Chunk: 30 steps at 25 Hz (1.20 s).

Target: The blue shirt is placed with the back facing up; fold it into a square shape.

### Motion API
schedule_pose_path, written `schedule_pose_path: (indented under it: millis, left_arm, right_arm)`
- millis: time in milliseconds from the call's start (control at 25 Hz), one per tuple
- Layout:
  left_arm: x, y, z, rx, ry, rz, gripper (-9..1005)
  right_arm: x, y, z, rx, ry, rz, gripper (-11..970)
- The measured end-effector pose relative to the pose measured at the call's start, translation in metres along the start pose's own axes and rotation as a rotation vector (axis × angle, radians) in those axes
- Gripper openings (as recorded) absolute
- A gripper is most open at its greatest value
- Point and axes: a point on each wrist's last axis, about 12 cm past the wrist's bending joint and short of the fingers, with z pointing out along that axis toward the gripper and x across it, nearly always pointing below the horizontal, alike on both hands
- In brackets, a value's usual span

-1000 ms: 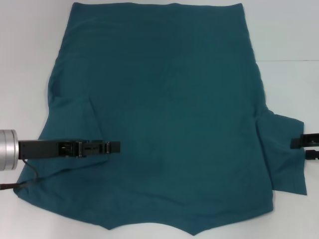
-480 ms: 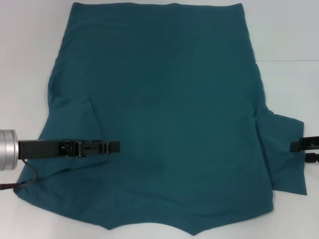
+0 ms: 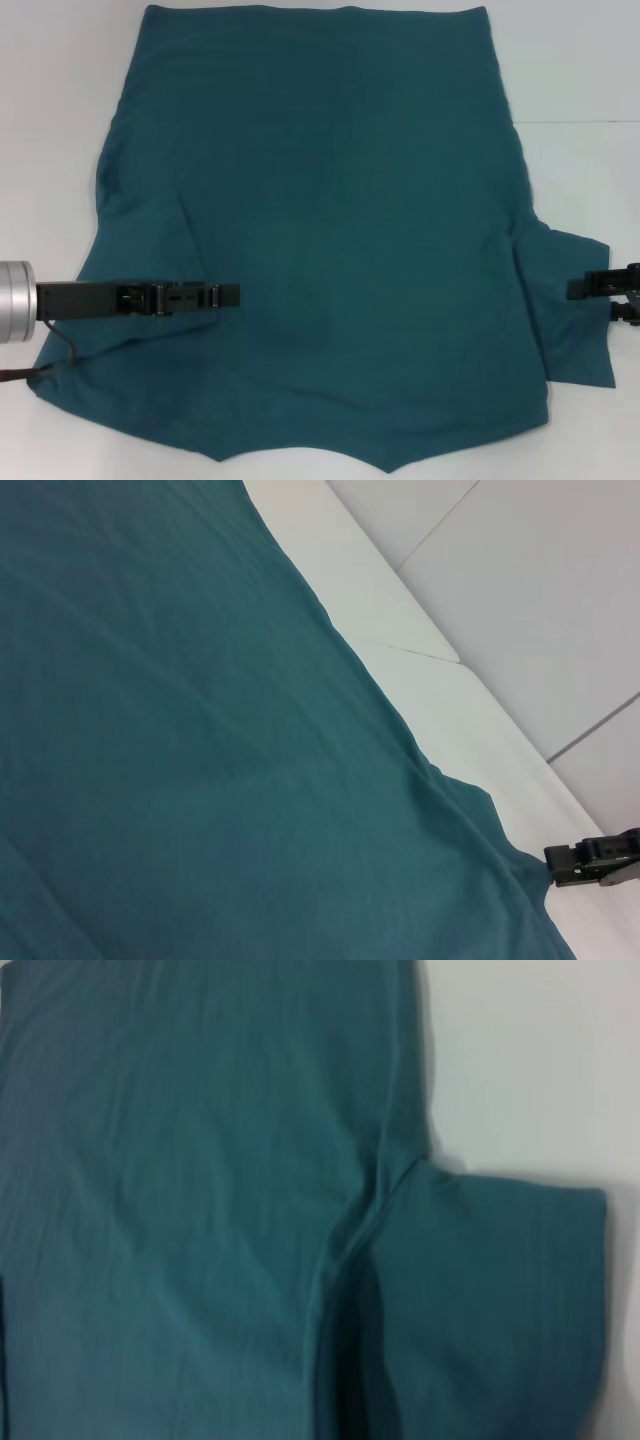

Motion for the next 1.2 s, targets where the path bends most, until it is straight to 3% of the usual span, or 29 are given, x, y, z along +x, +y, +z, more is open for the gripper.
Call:
schedule_pose_path:
  millis: [640,1200]
  left_arm:
    - [0.0,0.001,0.001,-0.01,-0.006,-0.001,793]
    - [0.0,0.002,0.0,-0.012,-0.007,-0.003,793]
  right_arm:
    - [-0.006,0.018,0.015,-0.034,-0.008,-0.063,700]
    - [-0.009,0.016,0.012,-0.009,-0.013,-0.1,701]
